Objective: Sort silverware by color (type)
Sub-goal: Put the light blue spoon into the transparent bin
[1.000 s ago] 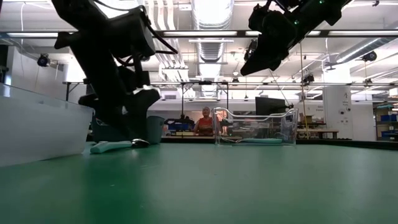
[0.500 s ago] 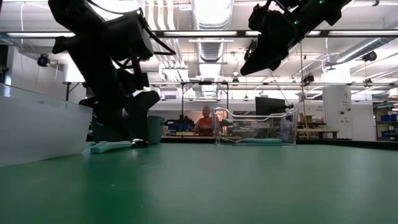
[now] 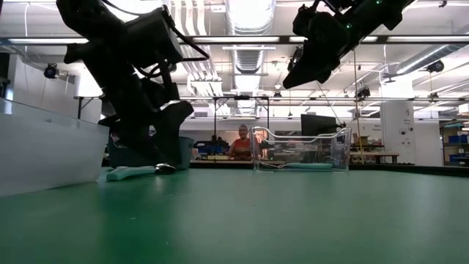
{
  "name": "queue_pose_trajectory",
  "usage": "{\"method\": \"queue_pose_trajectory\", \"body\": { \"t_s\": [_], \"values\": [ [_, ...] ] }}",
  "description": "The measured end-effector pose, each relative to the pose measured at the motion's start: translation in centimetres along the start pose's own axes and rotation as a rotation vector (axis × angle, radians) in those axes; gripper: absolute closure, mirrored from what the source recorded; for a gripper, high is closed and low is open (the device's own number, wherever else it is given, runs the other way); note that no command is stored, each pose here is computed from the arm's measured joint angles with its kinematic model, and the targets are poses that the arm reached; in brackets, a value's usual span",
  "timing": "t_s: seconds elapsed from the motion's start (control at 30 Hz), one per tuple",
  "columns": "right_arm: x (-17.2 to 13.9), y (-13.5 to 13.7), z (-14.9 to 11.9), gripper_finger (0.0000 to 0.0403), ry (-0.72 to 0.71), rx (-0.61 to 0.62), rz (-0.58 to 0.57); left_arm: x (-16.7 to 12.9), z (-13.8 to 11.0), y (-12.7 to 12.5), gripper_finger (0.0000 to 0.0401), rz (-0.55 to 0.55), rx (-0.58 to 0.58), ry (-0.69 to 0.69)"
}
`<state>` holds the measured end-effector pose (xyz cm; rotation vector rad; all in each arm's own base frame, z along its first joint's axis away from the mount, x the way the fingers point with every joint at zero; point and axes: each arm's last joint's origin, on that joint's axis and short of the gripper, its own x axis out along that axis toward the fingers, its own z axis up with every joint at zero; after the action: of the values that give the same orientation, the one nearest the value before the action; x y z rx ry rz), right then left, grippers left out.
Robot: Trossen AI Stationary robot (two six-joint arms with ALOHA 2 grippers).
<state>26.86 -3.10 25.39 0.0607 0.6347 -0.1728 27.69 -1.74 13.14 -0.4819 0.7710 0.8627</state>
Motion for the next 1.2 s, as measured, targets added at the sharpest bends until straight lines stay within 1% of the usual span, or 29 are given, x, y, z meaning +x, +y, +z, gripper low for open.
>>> {"method": "queue_pose_trajectory", "body": {
  "t_s": [0.27, 0.4, 0.57, 0.83, 0.97, 1.07, 1.2],
  "values": [
    [0.0, 0.0, 0.1, 0.0339, -0.01, 0.011, 0.0, 0.1, 0.1, 0.1, 0.0143, 0.021, 0.035, -0.021],
    [0.0, 0.0, 0.2, 0.0339, -0.018, 0.011, 0.001, 0.5, -0.6, 0.8, 0.0143, 0.055, 0.048, -0.007],
    [0.0, 0.0, 0.2, 0.0339, -0.019, 0.01, 0.001, 0.7, -1.2, 1.4, 0.0143, 0.067, 0.029, 0.01],
    [0.0, 0.0, 0.2, 0.0339, -0.019, 0.009, 0.001, 1.6, -1.6, 0.7, 0.0143, 0.036, 0.018, 0.008],
    [0.0, 0.0, 0.2, 0.0339, -0.019, 0.008, 0.001, 2.1, -1.8, 0.3, 0.0144, 0.042, 0.025, 0.009],
    [0.0, 0.0, 0.2, 0.0339, -0.019, 0.009, 0.001, 2.2, -1.7, 0.1, 0.0156, 0.039, 0.027, 0.009],
    [0.0, 0.0, 0.2, 0.0339, -0.018, 0.008, 0.001, 2.2, -1.5, -0.1, 0.0188, 0.028, 0.027, 0.017]
  ]
}}
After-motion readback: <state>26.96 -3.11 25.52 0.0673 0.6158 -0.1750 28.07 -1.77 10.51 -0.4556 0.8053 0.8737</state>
